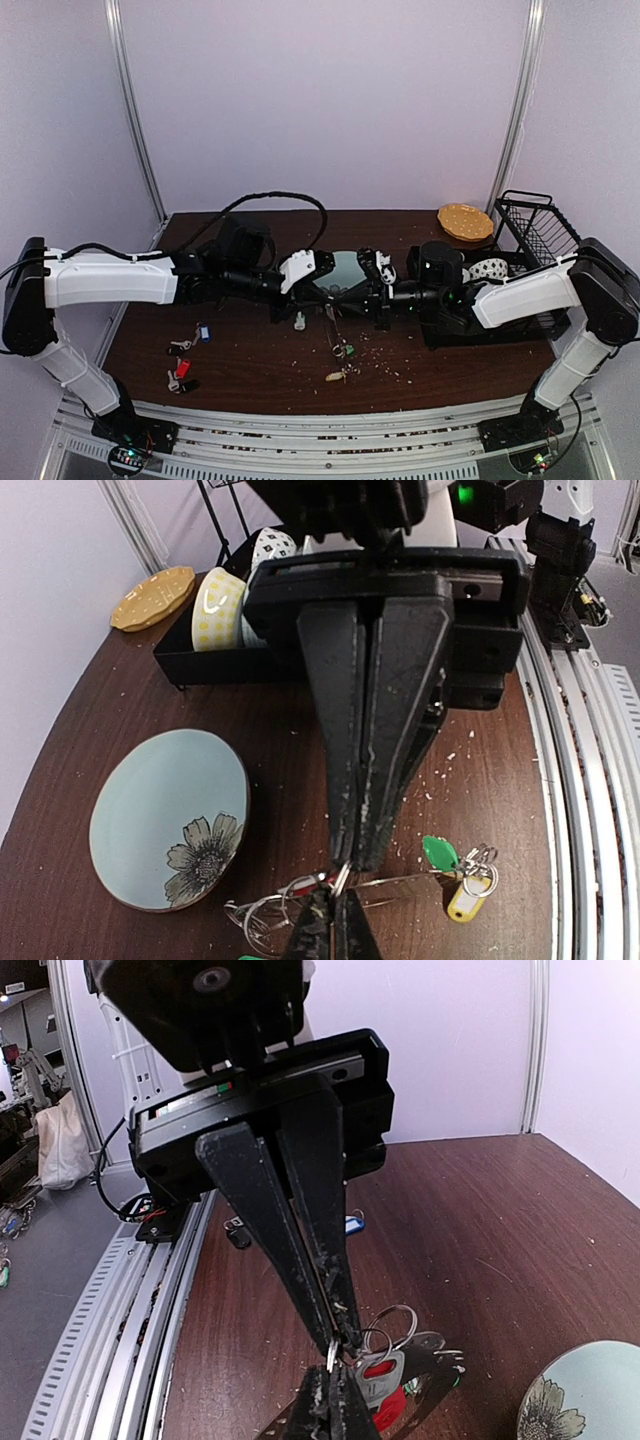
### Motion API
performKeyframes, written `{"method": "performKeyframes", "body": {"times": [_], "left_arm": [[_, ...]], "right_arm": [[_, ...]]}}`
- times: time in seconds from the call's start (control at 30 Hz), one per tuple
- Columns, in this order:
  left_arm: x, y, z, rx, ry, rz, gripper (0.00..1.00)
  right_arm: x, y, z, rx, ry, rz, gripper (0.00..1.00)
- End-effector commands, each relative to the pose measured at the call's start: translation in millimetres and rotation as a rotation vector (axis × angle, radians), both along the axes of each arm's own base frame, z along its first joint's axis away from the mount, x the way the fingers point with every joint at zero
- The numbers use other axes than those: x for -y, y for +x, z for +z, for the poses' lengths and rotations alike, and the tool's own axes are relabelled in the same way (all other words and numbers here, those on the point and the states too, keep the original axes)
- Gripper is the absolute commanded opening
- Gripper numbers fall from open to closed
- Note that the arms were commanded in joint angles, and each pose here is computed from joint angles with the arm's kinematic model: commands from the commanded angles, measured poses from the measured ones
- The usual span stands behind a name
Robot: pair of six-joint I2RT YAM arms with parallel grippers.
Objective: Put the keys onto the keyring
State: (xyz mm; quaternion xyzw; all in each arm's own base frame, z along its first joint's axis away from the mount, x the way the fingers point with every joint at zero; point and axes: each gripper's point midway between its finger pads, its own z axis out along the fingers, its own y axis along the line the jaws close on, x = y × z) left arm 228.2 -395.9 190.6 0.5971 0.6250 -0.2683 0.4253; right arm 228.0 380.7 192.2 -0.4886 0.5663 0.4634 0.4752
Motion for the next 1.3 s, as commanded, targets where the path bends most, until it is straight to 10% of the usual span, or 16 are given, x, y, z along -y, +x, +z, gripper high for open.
{"method": "performKeyframes", "body": {"times": [0.0,0.3,1.27], "left_arm": [[-4.2,9.6,6.1,0.031,0.005,0.041,0.00],[-4.8,11.6,27.0,0.062,-0.015,0.059,0.00],[4.9,3.8,51.2,0.099,-0.013,0.054,0.00]], "right_arm": [[-2.1,-2.8,28.9,0.073,0.061,0.015,0.00],[5.9,13.5,17.0,0.170,-0.084,-0.086,0.30],[-22.5,13.0,13.0,0.189,-0.083,-0.037,0.03]]}}
